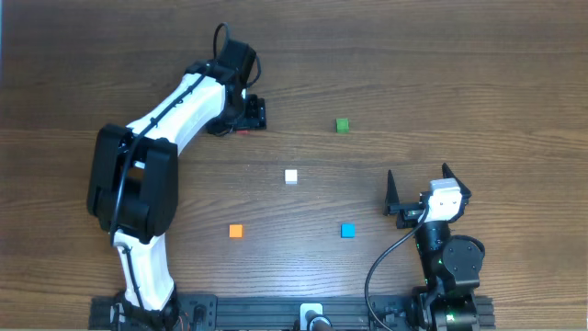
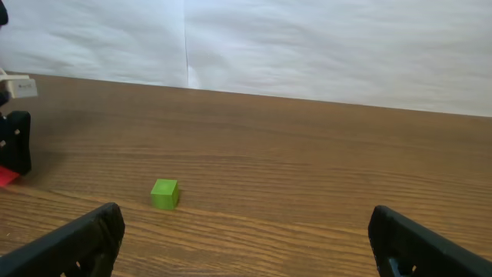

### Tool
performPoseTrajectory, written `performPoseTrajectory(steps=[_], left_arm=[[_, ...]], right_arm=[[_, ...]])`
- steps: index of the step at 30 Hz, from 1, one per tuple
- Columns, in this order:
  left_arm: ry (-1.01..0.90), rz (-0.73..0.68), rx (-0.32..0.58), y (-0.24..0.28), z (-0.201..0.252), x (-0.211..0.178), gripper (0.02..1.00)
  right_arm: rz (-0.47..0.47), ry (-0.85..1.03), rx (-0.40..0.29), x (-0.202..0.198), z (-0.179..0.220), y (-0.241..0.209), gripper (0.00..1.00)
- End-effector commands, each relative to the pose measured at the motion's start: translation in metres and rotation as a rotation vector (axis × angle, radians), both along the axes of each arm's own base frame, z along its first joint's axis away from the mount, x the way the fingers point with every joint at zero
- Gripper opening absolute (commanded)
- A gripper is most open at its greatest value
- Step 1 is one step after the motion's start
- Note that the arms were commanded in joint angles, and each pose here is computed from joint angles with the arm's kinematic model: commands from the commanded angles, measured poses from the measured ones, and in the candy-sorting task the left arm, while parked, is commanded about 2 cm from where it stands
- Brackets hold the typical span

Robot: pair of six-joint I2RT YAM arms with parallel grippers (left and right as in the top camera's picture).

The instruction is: Stack Cubes

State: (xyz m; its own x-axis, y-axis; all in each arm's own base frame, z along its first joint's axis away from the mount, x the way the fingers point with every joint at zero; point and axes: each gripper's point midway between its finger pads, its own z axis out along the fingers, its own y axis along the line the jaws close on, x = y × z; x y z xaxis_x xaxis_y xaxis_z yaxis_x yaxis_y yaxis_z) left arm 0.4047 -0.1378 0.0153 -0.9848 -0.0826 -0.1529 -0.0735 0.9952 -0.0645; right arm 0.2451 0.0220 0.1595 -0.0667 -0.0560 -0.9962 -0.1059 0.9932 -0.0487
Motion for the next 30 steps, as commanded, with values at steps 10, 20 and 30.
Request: performPoseTrajectory(steps=[10, 20, 30], left_arm=[[-0.013, -0.055, 0.023, 0.0020, -0.0080, 0.0096, 0.652], [-0.021, -0.054, 0.021, 0.0014, -0.0076, 0.0115, 0.391], [-0.034, -0.053, 0.016, 0.0001, -0.0083, 0.0151, 0.169]], right_arm=[[0.004, -0.001, 0.003, 0.0001, -0.0022, 0.0001, 0.991], [0.004, -0.001, 0.003, 0.0001, -0.0022, 0.0001, 0.993], [0.004, -0.001, 0.003, 0.0001, -0.0022, 0.0001, 0.991]])
